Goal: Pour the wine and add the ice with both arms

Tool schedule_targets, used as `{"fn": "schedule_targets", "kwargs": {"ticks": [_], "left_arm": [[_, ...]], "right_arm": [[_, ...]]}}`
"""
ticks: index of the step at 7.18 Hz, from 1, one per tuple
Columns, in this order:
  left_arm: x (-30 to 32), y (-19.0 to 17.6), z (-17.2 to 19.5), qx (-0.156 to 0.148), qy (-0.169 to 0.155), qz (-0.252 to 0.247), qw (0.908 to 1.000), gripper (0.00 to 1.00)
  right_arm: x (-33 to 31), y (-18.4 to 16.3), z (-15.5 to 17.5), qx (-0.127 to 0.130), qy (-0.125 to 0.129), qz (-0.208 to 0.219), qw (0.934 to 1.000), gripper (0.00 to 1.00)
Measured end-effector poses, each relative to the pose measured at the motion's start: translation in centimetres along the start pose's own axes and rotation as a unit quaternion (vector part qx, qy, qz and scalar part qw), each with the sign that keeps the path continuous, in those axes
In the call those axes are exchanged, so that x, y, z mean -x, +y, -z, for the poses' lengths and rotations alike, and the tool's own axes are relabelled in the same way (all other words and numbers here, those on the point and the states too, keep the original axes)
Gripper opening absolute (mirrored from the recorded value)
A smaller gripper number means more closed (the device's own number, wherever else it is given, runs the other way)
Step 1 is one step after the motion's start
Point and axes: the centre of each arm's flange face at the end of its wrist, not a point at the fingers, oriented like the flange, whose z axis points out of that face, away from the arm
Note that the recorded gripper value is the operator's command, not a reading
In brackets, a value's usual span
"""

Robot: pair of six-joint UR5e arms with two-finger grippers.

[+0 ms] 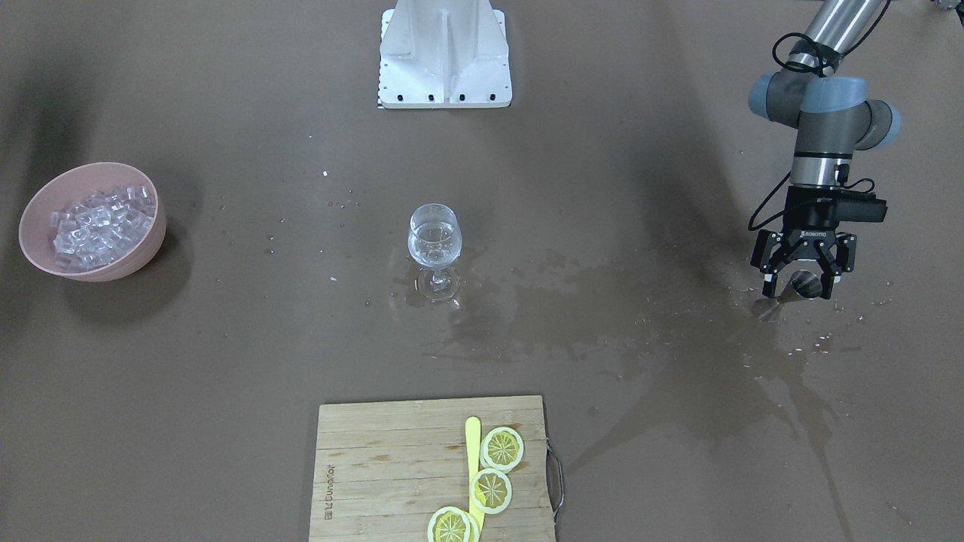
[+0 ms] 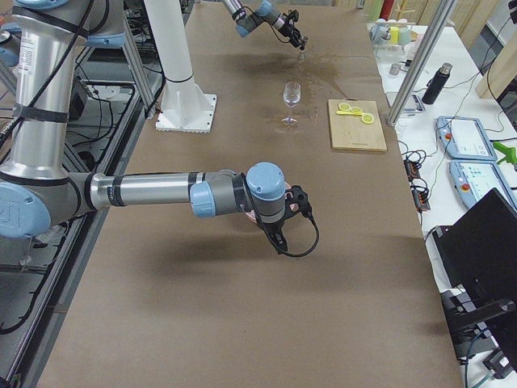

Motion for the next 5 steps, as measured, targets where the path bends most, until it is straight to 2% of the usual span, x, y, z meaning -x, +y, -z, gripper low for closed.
{"fn": "schedule_targets", "kwargs": {"ticks": [2, 5], "left_arm": [[-0.51, 0.82, -0.61, 0.003, -0.001, 0.0, 1.0, 0.84], [-0.39, 1.09, -0.69, 0.002, 0.004, 0.0, 1.0, 0.59]], "right_arm": [[0.01, 0.0, -0.01, 0.0, 0.0, 0.0, 1.0, 1.0], [0.07, -0.04, 0.08, -0.001, 0.0, 0.001, 1.0, 1.0]]}}
